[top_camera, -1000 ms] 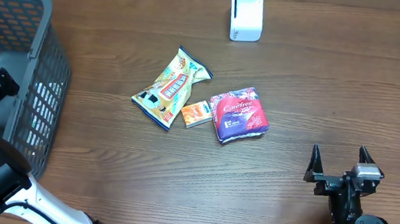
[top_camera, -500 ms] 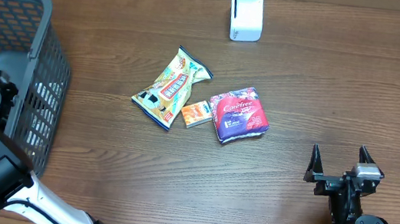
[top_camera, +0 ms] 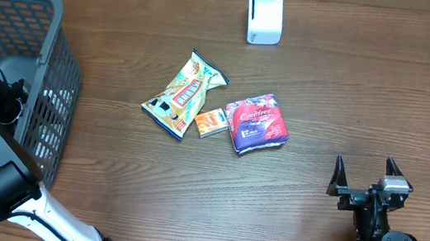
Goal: Scan the item barcode
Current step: 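Reach into the basket and grasp the white Pantene tube with left gripper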
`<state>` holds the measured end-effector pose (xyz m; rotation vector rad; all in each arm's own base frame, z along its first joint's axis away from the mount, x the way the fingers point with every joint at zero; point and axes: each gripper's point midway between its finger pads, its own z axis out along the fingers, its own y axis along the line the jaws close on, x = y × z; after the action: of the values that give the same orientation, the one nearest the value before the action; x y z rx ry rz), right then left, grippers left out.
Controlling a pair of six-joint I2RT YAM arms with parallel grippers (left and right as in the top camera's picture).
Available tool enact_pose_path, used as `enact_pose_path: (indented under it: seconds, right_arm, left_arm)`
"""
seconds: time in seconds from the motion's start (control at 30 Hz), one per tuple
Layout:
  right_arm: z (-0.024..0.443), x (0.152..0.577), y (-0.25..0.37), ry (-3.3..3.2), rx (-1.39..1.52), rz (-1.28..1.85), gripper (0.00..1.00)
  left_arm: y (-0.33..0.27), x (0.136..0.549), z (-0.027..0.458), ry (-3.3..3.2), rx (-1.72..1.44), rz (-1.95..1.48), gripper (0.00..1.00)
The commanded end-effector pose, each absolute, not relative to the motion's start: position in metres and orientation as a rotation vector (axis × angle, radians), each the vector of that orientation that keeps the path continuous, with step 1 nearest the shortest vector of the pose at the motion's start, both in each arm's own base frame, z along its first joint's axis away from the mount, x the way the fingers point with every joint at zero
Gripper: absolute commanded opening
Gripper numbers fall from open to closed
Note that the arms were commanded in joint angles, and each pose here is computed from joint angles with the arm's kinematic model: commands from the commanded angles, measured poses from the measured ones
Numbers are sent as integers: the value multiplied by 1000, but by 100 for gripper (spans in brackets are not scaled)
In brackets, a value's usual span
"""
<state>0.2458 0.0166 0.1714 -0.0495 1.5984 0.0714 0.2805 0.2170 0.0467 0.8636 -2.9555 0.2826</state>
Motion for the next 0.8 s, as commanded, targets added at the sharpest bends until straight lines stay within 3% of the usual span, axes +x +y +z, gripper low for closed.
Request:
enact_pose_path:
  seconds: [0.0, 0.2, 0.3, 0.43, 0.5, 0.6, 0.77]
  right_arm:
    - [170, 246, 14, 1595, -44, 58, 100]
    - [170, 246, 14, 1595, -44, 58, 100]
    - [170, 246, 14, 1595, -44, 58, 100]
    - [170, 246, 14, 1595, -44, 58, 100]
    - [170, 246, 14, 1595, -44, 58, 100]
    - [170, 246, 14, 1595, -44, 58, 100]
    - [170, 246, 14, 1595, -44, 58, 100]
  left_arm:
    - [214, 275, 40, -2935, 813, 260, 84]
    - [212, 267, 33, -2902, 829, 236, 75]
    - [213, 263, 30, -2887, 832, 216, 61]
    - [223, 254, 29, -2834, 903, 94, 53]
    - [225, 253, 30, -2827, 915, 74, 45]
    - [227, 256, 32, -2834, 924, 69, 25]
    - [237, 267, 49, -2858, 968, 46, 7]
